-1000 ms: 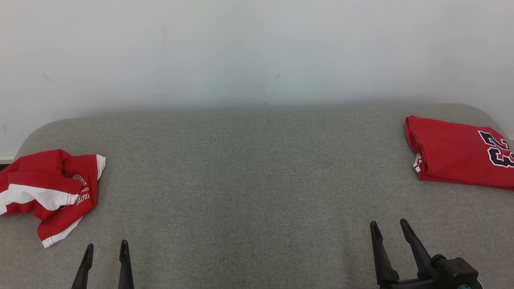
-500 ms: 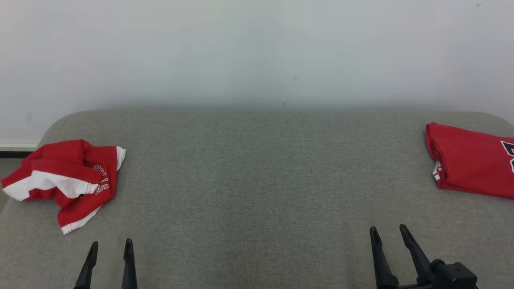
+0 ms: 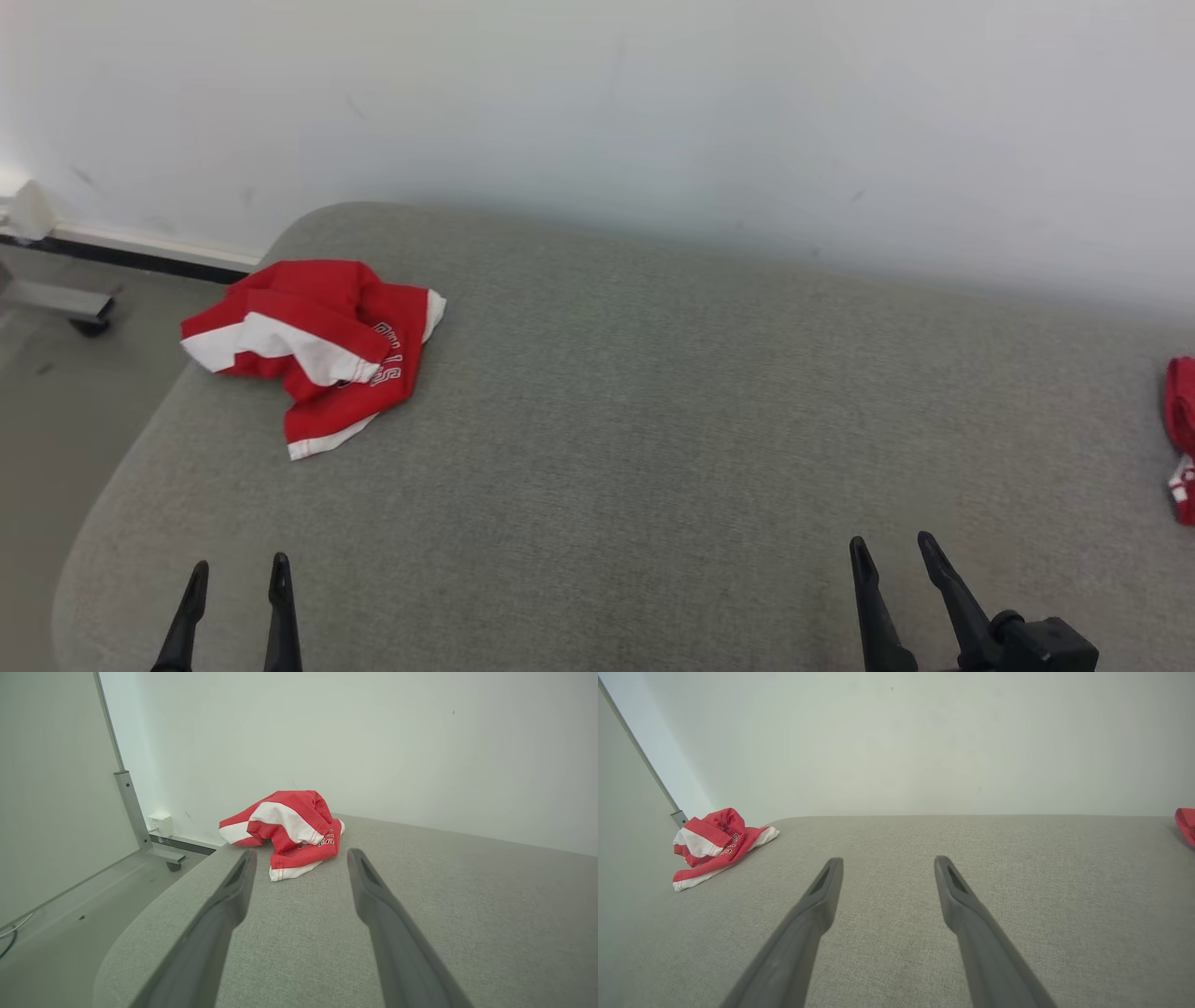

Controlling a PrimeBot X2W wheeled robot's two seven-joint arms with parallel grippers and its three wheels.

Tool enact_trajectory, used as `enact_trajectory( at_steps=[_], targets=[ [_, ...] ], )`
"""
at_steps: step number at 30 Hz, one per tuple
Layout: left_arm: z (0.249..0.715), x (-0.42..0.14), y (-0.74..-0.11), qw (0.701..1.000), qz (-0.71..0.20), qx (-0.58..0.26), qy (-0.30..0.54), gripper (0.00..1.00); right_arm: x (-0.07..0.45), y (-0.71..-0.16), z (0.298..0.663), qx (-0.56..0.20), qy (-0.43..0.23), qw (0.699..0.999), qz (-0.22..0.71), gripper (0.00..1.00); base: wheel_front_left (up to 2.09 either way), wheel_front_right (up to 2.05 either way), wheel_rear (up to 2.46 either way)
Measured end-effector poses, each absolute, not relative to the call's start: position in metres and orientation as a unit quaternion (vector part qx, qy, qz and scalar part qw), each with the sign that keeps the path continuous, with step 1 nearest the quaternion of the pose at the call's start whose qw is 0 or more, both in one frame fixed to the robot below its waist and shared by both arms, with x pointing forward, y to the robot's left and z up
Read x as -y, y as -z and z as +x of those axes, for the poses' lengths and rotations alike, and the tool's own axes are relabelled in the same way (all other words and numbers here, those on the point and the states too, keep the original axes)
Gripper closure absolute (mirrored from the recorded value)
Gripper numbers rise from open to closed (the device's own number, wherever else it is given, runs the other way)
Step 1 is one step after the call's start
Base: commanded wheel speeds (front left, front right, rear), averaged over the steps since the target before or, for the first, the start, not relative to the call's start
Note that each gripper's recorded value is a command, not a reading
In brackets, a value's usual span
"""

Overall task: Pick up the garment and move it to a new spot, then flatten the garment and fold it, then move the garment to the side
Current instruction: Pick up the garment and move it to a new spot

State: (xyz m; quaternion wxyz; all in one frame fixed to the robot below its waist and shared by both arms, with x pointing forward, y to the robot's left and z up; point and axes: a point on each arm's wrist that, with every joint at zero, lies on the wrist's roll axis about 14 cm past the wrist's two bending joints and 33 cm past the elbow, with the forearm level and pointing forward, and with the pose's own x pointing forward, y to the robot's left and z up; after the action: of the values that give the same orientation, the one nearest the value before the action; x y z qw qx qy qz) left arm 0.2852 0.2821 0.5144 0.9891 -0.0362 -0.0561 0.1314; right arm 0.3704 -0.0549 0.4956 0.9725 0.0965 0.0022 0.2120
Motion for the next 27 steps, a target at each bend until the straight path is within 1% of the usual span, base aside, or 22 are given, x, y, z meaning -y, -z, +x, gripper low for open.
enact_trajectory(
  at_steps=[10,17,27],
  targets=[
    [0.236,-0.328,-0.513,0.973,-0.030,0.055,-0.223,0.00,0.001,-0.493,0.374,-0.015,-0.287,0.953,0.098,0.00,0.00,0.00,0.00],
    [0.211,-0.346,-0.514,0.963,-0.027,0.056,-0.263,0.00,-0.024,-0.490,0.374,-0.021,-0.322,0.942,0.098,0.00,0.00,0.00,0.00],
    [0.210,-0.352,-0.514,0.960,-0.024,0.054,-0.274,0.00,-0.029,-0.487,0.375,-0.026,-0.328,0.939,0.101,0.00,0.00,0.00,0.00]
  ],
)
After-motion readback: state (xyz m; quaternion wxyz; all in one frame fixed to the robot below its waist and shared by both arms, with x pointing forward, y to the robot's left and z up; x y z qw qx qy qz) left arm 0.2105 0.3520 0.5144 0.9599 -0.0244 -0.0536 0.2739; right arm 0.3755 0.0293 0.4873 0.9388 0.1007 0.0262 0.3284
